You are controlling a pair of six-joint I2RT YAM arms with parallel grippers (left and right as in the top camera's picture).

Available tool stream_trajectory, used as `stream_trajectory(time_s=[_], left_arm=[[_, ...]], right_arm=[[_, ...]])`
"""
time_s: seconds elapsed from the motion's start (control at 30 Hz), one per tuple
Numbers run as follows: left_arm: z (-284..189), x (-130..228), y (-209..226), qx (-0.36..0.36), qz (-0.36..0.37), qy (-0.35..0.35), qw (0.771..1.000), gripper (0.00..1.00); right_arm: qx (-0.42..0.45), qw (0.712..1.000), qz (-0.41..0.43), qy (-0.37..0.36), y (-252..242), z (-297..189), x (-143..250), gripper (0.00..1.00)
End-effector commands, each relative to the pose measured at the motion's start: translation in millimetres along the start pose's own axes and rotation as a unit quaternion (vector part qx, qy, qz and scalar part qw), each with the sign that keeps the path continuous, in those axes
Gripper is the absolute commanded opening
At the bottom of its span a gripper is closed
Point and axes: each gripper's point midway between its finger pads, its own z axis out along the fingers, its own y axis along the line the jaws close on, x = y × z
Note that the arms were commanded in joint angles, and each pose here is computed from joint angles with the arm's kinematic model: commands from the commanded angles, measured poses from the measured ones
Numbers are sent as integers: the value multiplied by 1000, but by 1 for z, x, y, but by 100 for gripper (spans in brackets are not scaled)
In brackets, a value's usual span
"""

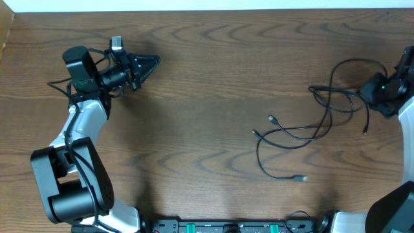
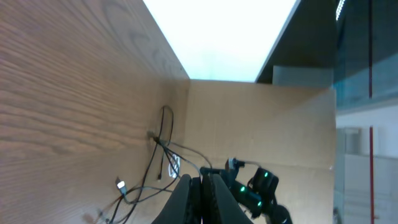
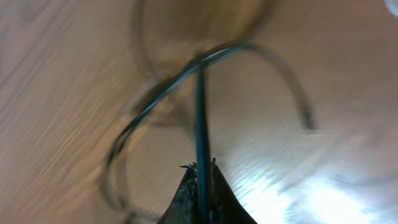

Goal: Untangle cables

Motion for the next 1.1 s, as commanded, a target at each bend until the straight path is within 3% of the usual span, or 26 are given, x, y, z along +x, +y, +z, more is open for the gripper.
stream_trajectory(time_s=[0.0,0.13,0.23,0.33,0.4,0.47,0.6,0.83,0.93,1.03,1.07], left_arm=[[14,22,-12,18,61,54,997,8],[36,47,-16,29,120,97,988,9],[53,65,-17,33,133,123,983,25],[72,88,-19,35,137,155,978,26],[83,103,-20,38,142,176,973,26],[87,110,-21,43,163,185,968,26],[85,106,-20,46,181,178,966,26],[60,74,-18,39,174,135,975,25],[56,71,-15,35,158,132,978,25],[57,74,-9,26,134,136,981,26],[61,79,-6,20,121,142,982,26]], right_arm=[[-138,982,-113,56,56,-8,28,1],[-205,950,-220,84,104,-15,66,1],[-138,950,-270,75,106,-5,82,2],[-92,945,-303,84,102,0,100,1],[-109,934,-324,104,108,-1,117,1],[-177,913,-345,124,130,-10,133,2],[-391,827,-377,148,197,-55,168,2],[-505,748,-420,98,280,-115,200,2],[-470,769,-428,78,283,-110,198,1],[-388,819,-415,75,261,-82,185,1],[-307,858,-407,71,235,-59,173,1]])
